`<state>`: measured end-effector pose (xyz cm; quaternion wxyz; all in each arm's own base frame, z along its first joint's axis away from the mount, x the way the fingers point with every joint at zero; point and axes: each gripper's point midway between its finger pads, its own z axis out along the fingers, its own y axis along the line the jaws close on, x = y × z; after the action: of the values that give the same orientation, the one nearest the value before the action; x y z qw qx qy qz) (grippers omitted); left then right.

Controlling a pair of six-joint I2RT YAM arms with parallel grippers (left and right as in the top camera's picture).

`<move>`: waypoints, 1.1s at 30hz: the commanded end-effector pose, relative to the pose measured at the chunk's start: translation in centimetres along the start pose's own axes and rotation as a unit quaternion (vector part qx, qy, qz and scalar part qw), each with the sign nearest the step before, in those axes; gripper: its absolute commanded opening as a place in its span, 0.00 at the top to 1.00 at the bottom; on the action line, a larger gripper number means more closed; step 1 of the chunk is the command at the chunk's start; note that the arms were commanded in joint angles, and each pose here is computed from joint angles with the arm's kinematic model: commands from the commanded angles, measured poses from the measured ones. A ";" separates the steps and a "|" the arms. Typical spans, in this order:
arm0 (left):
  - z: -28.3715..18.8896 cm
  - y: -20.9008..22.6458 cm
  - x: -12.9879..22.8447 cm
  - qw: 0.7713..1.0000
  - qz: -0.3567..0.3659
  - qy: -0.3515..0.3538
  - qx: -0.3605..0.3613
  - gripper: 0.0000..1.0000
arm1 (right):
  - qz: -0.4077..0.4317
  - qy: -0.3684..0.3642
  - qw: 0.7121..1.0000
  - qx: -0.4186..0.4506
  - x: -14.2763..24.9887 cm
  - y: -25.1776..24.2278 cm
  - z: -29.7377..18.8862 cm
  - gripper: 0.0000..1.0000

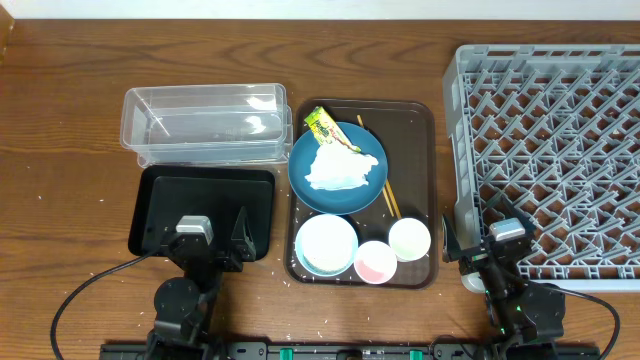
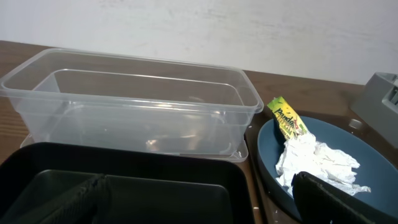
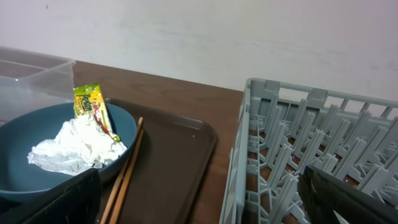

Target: Sort waste into correct bins and load items into the dishwasher rack

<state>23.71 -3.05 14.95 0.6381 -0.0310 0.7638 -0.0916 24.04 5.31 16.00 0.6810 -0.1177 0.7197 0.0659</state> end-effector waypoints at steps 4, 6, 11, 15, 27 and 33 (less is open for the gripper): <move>0.3 0.4 1.3 1.000 -0.001 0.013 -0.006 0.05 | -0.005 -0.001 1.000 0.003 0.0 -0.2 0.0 0.01; 0.3 0.4 1.3 1.000 -0.001 0.013 -0.006 0.05 | -0.005 -0.001 1.000 0.003 0.0 -0.2 0.0 0.01; 0.3 0.4 1.3 1.000 -0.001 0.013 -0.006 0.05 | -0.005 -0.001 1.000 0.003 0.0 -0.2 0.0 0.01; 0.3 0.4 1.3 1.000 -0.001 0.013 -0.006 0.05 | -0.005 -0.001 1.000 0.003 0.0 -0.2 0.0 0.01; 0.3 -0.5 1.6 1.000 -0.007 0.021 0.020 0.05 | -0.004 -0.003 1.000 -0.016 -0.1 0.5 0.0 0.01; -0.1 -3.7 2.2 0.989 -0.087 0.050 0.108 0.05 | 0.119 -0.010 0.987 -0.107 -0.9 3.5 -0.4 0.01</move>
<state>23.45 -5.13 14.72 0.6212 -0.0215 0.7665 -0.1613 23.53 6.98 16.37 0.6782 -0.1276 0.7127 0.1257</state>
